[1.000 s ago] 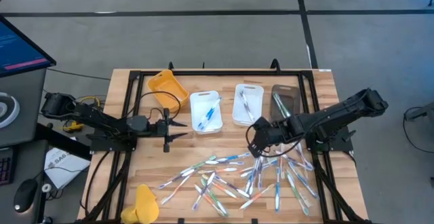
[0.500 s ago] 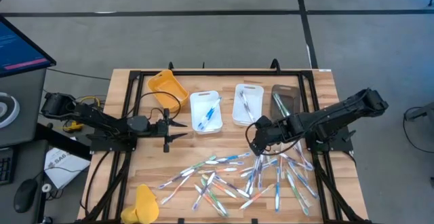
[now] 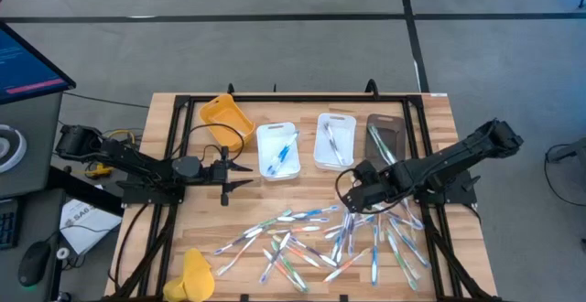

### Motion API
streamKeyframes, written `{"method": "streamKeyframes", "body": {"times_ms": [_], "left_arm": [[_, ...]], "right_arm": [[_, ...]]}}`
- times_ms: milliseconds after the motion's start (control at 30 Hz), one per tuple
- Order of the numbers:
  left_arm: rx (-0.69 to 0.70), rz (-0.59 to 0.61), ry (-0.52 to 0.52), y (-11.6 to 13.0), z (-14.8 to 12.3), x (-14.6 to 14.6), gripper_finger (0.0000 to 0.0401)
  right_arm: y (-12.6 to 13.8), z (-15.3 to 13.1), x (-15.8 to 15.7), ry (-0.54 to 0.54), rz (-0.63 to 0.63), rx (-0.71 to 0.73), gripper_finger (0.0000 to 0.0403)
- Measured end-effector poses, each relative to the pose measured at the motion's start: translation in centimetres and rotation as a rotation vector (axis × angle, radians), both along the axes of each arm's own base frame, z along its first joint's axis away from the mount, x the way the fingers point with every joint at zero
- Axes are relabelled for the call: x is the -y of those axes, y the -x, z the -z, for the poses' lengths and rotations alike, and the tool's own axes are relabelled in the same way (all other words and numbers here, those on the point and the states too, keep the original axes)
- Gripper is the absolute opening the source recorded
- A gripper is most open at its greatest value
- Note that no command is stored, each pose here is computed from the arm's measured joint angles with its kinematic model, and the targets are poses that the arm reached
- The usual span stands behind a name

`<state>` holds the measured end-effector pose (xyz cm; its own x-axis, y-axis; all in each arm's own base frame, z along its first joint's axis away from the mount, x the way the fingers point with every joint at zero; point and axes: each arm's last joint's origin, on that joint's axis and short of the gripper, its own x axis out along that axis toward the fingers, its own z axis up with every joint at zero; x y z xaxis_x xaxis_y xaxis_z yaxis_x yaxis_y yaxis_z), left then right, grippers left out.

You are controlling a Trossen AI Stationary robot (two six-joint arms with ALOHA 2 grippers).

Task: Pick & Place Toothbrushes
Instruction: Put the orange toothbrush into the orange bin

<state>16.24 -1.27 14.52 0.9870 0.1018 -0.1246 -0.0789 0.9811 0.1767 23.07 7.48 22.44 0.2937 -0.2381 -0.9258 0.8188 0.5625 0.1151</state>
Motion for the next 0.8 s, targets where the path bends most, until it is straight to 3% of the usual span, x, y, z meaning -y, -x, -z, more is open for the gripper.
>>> {"method": "streamKeyframes", "body": {"times_ms": [467,800], "left_arm": [[-0.007,0.004,0.0,0.0,0.1,0.0,0.0136],[-0.01,0.001,0.035,0.0,0.1,0.0,0.0136]], "right_arm": [[-2.8,5.9,1.9,0.069,0.031,-0.269,0.0242],[-4.1,8.5,2.7,0.005,0.047,-0.331,0.0242]]}}
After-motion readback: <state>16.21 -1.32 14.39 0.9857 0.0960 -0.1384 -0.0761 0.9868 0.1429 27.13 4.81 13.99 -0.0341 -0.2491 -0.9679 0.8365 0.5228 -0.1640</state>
